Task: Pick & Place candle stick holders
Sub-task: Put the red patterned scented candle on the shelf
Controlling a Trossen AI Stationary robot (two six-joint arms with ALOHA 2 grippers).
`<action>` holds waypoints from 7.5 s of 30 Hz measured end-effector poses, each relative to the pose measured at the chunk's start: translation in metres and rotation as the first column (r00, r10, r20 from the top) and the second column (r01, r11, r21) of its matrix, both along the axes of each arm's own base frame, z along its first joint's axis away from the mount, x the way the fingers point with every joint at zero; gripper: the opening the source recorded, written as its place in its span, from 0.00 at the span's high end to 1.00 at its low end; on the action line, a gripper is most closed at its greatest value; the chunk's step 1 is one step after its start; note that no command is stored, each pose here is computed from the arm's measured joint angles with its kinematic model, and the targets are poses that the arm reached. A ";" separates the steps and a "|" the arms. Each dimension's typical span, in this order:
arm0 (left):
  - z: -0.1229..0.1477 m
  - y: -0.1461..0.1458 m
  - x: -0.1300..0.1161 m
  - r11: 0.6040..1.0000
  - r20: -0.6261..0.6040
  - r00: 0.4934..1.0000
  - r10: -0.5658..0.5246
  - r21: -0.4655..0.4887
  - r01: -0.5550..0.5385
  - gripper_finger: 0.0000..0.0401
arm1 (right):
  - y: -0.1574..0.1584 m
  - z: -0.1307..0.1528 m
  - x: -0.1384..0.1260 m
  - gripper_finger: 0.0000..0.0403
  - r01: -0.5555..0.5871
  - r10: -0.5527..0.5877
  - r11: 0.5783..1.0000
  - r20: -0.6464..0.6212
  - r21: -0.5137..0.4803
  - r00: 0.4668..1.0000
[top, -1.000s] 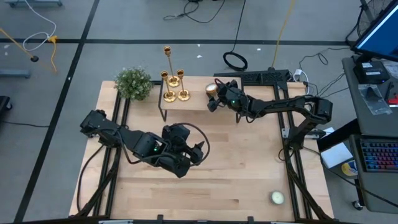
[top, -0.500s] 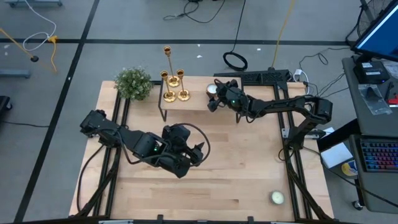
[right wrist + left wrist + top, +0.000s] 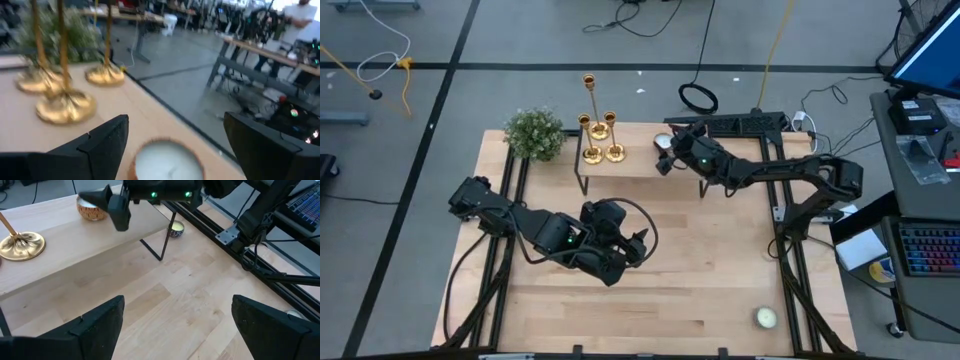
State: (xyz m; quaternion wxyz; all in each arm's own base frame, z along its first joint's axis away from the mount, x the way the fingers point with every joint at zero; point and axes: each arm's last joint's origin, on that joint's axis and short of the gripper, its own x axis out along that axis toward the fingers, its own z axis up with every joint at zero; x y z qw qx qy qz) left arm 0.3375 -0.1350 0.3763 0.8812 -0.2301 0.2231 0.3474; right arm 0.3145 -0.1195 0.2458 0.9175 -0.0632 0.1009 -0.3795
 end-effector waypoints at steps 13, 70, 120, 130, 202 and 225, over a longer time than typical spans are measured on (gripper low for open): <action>-0.003 0.002 -0.004 1.000 -0.054 0.999 0.001 0.028 0.001 0.09 | 0.063 0.071 -0.068 0.21 -0.067 0.057 0.995 -0.135 -0.070 0.989; -0.087 0.031 -0.058 0.999 0.079 0.996 -0.039 -0.009 0.039 0.09 | -0.016 -0.002 -0.168 0.21 0.562 -0.194 0.456 -0.539 0.691 0.820; -0.137 0.038 -0.074 0.982 0.169 0.980 -0.101 -0.140 0.125 0.09 | -0.049 -0.077 -0.168 0.21 0.672 -0.398 0.240 -0.560 0.701 0.727; -0.138 0.045 -0.071 0.979 0.149 0.982 -0.118 -0.150 0.140 0.09 | -0.044 -0.095 -0.174 0.21 0.674 -0.417 0.250 -0.550 0.695 0.723; -0.138 0.045 -0.071 0.976 0.132 0.980 -0.150 -0.140 0.168 0.09 | -0.007 0.012 -0.207 0.28 0.242 -0.575 0.620 0.222 0.746 0.788; -0.138 0.045 -0.071 0.976 0.131 0.980 -0.151 -0.138 0.169 0.09 | -0.043 0.109 -0.128 0.28 0.050 -0.250 0.757 0.217 0.652 0.944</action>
